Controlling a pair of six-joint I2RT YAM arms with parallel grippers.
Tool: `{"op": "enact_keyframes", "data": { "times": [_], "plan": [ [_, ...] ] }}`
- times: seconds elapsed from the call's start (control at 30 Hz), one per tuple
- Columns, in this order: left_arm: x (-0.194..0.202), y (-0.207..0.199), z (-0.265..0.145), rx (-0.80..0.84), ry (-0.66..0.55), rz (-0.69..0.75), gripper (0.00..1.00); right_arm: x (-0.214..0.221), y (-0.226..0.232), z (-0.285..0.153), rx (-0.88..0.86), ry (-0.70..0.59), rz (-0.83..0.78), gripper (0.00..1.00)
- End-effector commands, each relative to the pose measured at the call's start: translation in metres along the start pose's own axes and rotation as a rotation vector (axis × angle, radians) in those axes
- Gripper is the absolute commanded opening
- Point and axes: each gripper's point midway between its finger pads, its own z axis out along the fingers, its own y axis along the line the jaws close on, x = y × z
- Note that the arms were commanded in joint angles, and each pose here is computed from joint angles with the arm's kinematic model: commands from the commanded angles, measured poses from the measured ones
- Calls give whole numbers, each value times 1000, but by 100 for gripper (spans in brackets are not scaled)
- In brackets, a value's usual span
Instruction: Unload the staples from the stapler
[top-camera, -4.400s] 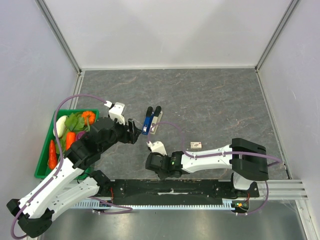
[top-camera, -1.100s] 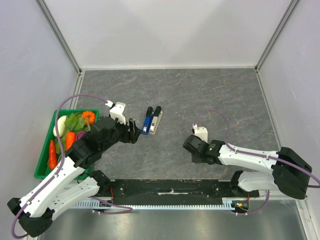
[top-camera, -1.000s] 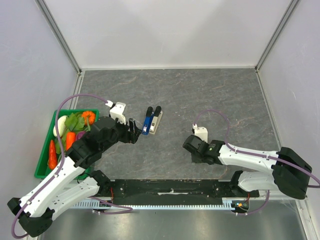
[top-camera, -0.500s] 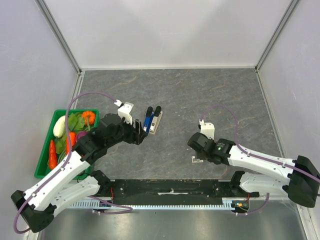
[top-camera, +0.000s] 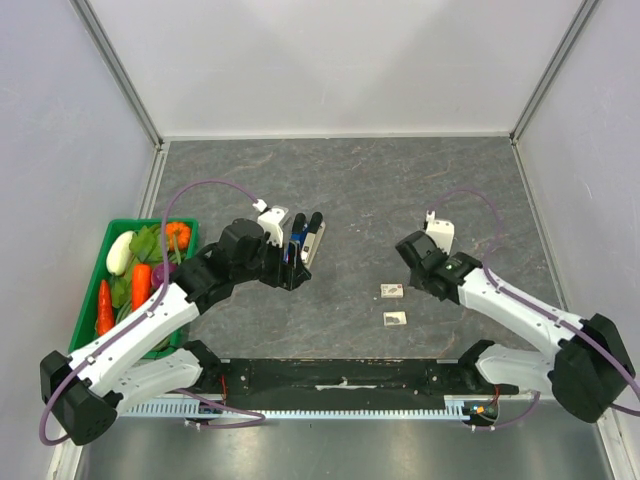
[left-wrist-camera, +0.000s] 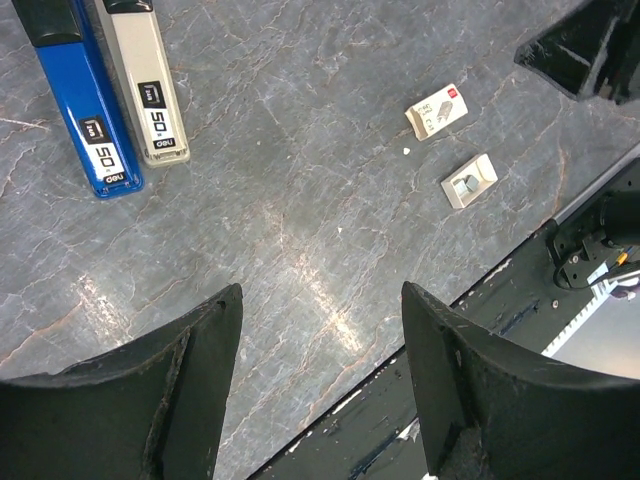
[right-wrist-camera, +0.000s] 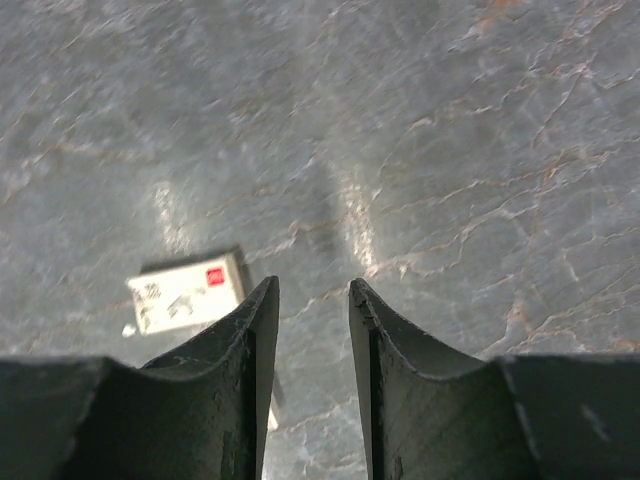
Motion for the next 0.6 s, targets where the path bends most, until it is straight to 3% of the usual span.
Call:
{"op": "enact_keyframes", "data": {
  "times": [0.0,0.23,0.57],
  "plan": [
    [-10,-5,-4,13,-41,-13,71,-21,2,20,-10,-12,30,41],
    [-7,-2,-7,5,-42,-9,71,-12,16,50,-31,55,55,45],
    [-9,-3,-14,10,-58,3,71,11,38,55,-117,132,95,45]
  ]
}}
